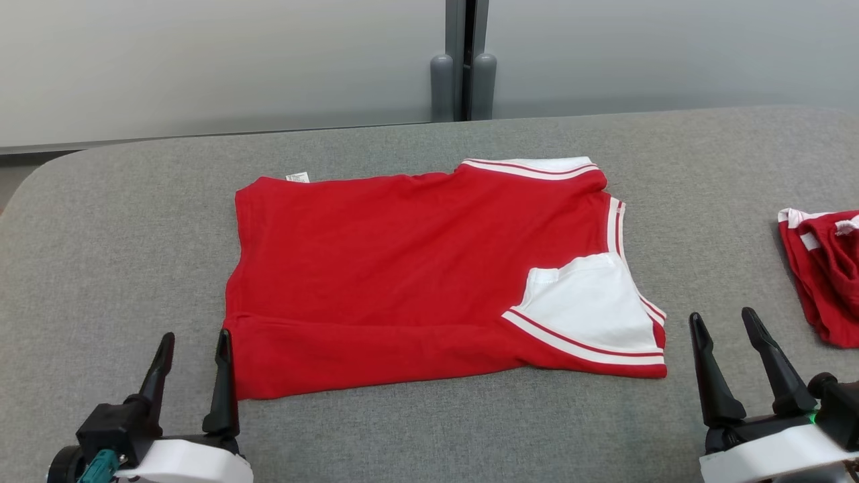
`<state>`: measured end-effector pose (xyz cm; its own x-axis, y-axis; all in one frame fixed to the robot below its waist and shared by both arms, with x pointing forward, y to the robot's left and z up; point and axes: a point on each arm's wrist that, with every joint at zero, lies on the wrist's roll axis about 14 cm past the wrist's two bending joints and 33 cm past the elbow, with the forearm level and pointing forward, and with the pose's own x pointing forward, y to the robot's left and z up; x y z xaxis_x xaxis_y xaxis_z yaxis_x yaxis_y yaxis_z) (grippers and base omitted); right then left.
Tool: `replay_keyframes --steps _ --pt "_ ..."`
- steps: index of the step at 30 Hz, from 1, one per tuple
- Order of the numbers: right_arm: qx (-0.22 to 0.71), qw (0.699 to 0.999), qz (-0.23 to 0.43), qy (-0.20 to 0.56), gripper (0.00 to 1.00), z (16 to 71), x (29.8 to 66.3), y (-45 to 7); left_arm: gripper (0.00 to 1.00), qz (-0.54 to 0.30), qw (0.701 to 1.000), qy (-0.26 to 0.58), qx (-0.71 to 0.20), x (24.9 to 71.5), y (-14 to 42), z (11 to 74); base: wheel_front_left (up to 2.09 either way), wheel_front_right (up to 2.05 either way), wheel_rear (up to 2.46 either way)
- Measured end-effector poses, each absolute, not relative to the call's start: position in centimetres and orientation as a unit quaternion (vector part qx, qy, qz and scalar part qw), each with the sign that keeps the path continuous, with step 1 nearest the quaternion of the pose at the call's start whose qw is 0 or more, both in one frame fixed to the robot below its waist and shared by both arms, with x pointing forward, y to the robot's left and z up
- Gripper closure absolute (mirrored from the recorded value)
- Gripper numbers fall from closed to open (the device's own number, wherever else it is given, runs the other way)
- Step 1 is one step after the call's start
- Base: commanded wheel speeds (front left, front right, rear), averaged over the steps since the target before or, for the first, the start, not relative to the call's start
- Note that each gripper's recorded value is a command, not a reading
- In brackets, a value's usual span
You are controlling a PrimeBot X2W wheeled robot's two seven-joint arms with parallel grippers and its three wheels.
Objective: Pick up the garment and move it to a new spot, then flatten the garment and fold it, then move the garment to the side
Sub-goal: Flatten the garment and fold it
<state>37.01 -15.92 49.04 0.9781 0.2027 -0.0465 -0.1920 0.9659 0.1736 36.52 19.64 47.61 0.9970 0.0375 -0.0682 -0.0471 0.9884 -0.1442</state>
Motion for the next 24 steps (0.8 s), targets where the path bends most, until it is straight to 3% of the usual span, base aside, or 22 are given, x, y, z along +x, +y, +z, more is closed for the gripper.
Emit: replay_keyframes --steps 11,20,21,22,23,24 --pt "0.097 0.979 0.086 0.159 0.0 41.3 36.8 -16.4 0.0 0.018 0.971 0.2 -0.128 35.5 18.8 38.3 0.0 0.0 0.0" --pt "0.114 0.961 0.09 0.235 0.0 36.5 37.1 -15.4 0.02 0.022 0.958 0.241 -0.155 36.2 19.6 35.4 0.0 0.0 0.0" --pt "0.116 0.961 0.092 0.235 0.0 36.4 37.2 -15.2 0.37 0.02 0.958 0.241 -0.155 36.2 19.5 35.3 0.0 0.0 0.0" --pt "0.119 0.961 0.093 0.233 0.08 36.4 37.5 -15.1 0.8 0.018 0.958 0.24 -0.154 36.3 19.5 35.3 0.0 0.0 0.0" --pt "0.124 0.96 0.094 0.234 0.47 36.3 37.6 -14.9 1.0 0.02 0.958 0.24 -0.156 36.3 19.6 35.2 0.0 0.0 0.0" --pt "0.128 0.959 0.094 0.235 0.57 36.3 37.7 -14.8 1.0 0.019 0.958 0.241 -0.157 36.3 19.6 35.2 0.0 0.0 0.0"
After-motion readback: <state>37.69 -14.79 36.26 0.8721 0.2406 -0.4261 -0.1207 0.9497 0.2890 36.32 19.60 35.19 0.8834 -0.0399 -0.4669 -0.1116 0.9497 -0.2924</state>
